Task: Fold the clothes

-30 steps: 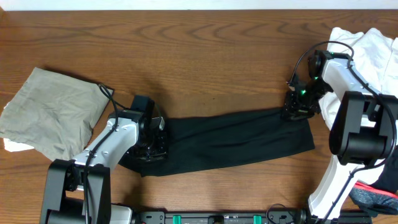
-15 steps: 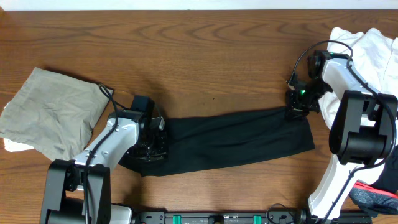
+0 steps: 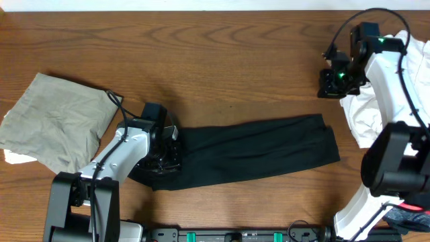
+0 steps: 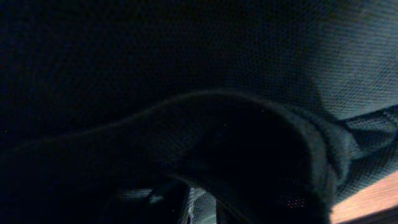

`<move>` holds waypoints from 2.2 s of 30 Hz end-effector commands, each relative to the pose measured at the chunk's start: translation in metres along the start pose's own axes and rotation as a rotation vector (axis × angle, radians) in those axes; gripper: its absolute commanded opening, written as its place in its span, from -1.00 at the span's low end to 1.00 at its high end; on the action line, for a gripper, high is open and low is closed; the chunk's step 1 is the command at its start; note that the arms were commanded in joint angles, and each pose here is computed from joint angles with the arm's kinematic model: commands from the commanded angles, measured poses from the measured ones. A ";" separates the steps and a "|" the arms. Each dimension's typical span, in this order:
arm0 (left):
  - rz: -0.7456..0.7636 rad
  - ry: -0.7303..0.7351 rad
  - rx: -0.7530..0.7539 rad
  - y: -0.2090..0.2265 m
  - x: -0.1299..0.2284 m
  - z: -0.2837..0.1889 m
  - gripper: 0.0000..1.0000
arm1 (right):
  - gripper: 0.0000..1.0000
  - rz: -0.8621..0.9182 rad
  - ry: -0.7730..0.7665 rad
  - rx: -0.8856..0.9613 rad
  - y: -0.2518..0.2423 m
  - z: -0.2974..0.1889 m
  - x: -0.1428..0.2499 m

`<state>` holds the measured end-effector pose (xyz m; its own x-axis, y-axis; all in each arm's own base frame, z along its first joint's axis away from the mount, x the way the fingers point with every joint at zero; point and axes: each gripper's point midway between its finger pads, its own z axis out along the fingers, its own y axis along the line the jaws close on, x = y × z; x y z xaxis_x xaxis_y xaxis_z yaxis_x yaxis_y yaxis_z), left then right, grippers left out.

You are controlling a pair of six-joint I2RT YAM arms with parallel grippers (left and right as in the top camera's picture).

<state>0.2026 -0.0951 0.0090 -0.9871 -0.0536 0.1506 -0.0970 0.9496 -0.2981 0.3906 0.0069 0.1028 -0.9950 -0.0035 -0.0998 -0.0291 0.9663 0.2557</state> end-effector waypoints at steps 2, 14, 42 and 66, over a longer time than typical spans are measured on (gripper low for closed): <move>-0.010 0.010 -0.018 0.005 0.002 0.002 -0.71 | -0.67 0.003 0.070 0.047 -0.008 0.014 0.015; -0.011 0.012 -0.018 0.005 0.003 0.002 -0.71 | -0.48 0.026 0.163 0.036 -0.019 0.067 0.058; -0.011 0.012 -0.019 0.005 0.003 0.002 -0.70 | -0.43 0.020 0.121 0.012 -0.016 0.082 0.053; -0.011 0.012 -0.019 0.005 0.003 0.002 -0.70 | -0.26 0.002 0.118 0.047 -0.017 0.087 0.050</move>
<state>0.2029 -0.0948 0.0089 -0.9874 -0.0537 0.1488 -0.0963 0.9503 -0.2960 0.3522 0.0131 0.0151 -0.9995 -0.0316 -0.0010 -0.0311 0.9741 0.2241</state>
